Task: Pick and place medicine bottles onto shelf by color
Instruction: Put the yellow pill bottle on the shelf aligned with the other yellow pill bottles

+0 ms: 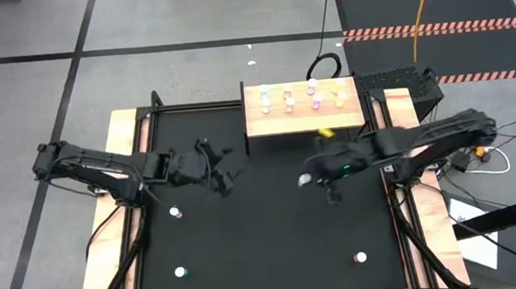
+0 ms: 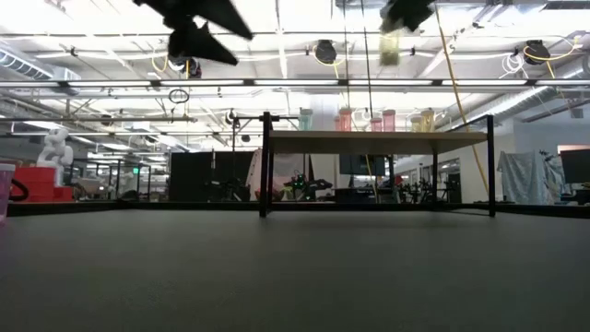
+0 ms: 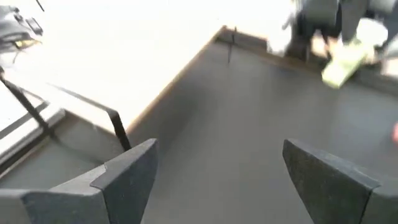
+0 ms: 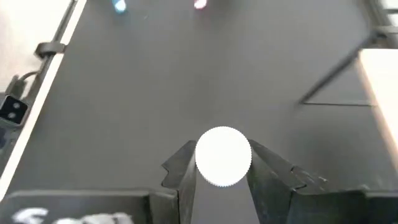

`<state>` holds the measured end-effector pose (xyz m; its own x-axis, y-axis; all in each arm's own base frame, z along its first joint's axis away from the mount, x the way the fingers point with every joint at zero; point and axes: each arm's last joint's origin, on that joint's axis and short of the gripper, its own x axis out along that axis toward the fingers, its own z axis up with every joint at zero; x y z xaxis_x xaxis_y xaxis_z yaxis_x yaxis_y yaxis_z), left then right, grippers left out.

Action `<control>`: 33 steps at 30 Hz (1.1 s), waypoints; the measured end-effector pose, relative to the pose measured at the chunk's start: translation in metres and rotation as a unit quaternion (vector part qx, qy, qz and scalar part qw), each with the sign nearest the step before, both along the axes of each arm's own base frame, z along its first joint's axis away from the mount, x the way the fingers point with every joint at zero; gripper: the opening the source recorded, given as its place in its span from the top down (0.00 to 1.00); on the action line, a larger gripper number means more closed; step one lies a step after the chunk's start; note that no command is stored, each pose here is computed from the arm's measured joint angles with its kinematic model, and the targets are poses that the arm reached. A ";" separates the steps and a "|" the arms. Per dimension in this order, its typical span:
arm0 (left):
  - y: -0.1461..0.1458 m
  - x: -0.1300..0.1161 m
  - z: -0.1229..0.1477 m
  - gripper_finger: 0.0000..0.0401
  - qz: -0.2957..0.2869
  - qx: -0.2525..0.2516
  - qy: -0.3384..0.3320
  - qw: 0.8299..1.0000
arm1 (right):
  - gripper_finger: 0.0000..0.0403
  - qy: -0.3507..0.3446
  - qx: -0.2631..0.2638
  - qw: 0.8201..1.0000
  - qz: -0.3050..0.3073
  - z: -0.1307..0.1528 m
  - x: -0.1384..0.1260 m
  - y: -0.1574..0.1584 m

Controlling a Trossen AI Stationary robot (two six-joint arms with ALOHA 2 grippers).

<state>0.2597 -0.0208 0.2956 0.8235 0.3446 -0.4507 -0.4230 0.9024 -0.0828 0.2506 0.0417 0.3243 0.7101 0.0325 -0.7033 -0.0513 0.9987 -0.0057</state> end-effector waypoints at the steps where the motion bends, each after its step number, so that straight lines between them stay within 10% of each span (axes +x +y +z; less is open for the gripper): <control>1: 0.004 0.004 0.002 0.14 0.009 -0.002 -0.020 1.000 | 0.72 -0.008 0.000 1.000 -0.009 0.004 -0.010 -0.002; 16: 0.058 0.037 0.013 0.14 0.079 -0.001 -0.185 0.980 | 0.71 -0.083 0.051 0.985 -0.143 0.004 -0.107 -0.024; 26: 0.123 0.030 0.013 0.14 0.056 0.066 -0.172 0.981 | 0.71 -0.080 0.006 0.972 -0.222 0.002 -0.107 -0.043; 33: 0.170 0.008 0.036 0.14 0.085 0.136 -0.269 0.950 | 0.71 -0.111 0.031 0.946 -0.302 0.005 -0.101 -0.063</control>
<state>0.2676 0.1497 0.3321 0.8317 0.5363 0.1434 -0.5266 0.8440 -0.1019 0.1494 -0.0213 0.3295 0.7417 -0.3907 -0.5452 0.5251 0.8440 0.1094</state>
